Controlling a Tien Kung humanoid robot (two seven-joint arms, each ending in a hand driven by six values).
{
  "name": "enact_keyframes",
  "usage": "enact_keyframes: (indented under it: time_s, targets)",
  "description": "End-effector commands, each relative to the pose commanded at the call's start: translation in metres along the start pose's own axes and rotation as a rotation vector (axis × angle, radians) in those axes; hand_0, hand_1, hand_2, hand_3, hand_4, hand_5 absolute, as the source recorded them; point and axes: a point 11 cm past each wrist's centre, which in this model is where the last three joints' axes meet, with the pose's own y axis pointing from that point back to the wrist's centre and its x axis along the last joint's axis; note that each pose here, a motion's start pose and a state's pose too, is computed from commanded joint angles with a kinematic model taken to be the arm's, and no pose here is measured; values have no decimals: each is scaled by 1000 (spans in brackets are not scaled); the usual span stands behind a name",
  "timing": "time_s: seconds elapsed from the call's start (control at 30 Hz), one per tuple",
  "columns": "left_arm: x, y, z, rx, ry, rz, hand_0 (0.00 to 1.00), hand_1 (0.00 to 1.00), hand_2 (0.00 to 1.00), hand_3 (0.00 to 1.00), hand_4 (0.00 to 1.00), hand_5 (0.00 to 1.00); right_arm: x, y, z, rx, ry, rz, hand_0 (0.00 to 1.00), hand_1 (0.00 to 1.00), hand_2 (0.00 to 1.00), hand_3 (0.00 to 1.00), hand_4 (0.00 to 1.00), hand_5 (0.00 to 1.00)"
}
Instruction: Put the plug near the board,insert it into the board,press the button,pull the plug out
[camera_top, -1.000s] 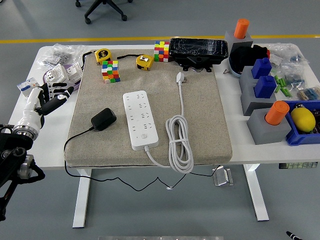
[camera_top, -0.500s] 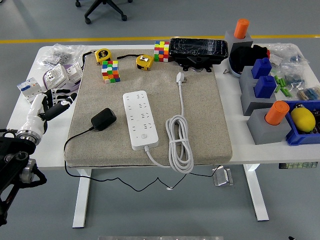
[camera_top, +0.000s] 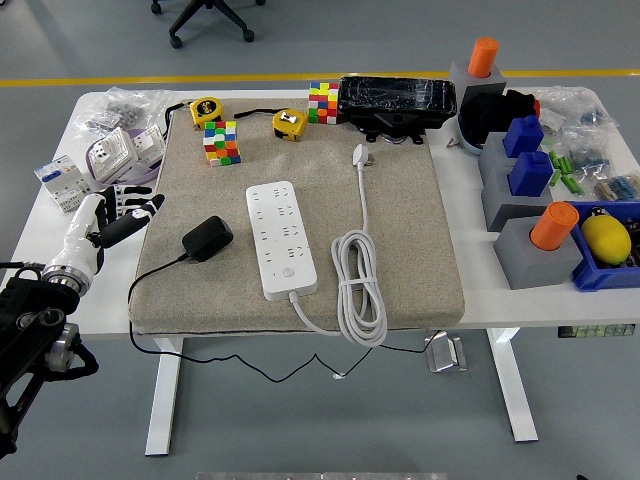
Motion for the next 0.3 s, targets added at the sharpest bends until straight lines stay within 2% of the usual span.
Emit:
enact_keyframes:
  time_s: [0.3]
  targets:
    - [-4,0,-1,5,-3,-13,538,594,575,600,797,348,5,0,6,-15,4,10,601,641,640,552,944,496]
